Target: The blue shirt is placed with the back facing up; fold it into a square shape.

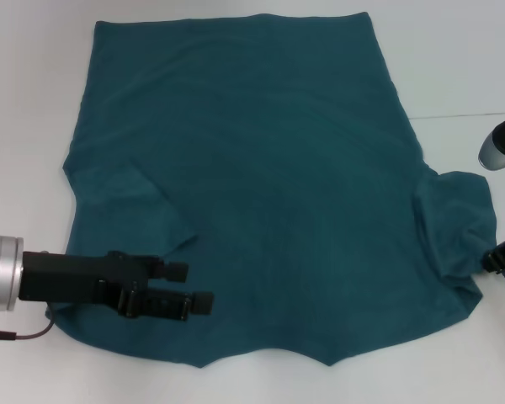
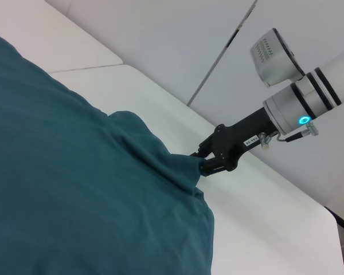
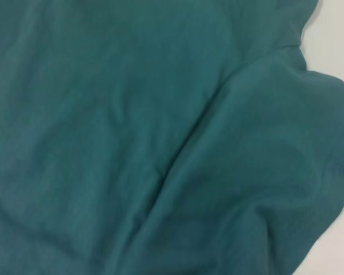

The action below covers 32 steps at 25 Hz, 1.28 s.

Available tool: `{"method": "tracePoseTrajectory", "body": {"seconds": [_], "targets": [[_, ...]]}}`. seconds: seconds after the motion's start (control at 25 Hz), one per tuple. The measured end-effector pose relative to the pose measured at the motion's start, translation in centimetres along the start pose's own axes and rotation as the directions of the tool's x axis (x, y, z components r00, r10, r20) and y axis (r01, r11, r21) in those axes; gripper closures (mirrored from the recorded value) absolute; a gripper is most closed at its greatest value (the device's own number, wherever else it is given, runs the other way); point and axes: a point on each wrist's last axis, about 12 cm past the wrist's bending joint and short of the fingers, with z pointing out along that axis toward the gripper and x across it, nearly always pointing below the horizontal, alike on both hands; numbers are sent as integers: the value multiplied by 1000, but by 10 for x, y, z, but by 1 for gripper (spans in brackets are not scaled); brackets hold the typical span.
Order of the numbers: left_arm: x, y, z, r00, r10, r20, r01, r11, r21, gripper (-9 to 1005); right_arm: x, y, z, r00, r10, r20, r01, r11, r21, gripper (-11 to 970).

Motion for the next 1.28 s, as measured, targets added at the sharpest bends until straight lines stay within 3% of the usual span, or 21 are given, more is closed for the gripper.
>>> {"method": "tracePoseTrajectory", "body": {"seconds": [0.44,0.84,1.2,1.28], "targets": [[0,1,0,1000,0,2,0,1000,-12,77,-14,-3,-11,997,-25,76,21,999,49,901],[0,2,-1,1000,-14,10,14,1000,-17,76,-42,19,-30,970,-210,119,197,974,110,947],[0,2,-1,999,-31,19,31,999,-16,76,-57,57,-23,891,-450,52,442,888,127,946],[1,2,-2,999,-34,21,34,999,-17,76,-59,58,-23,886,-460,52,451,883,129,946]]}}
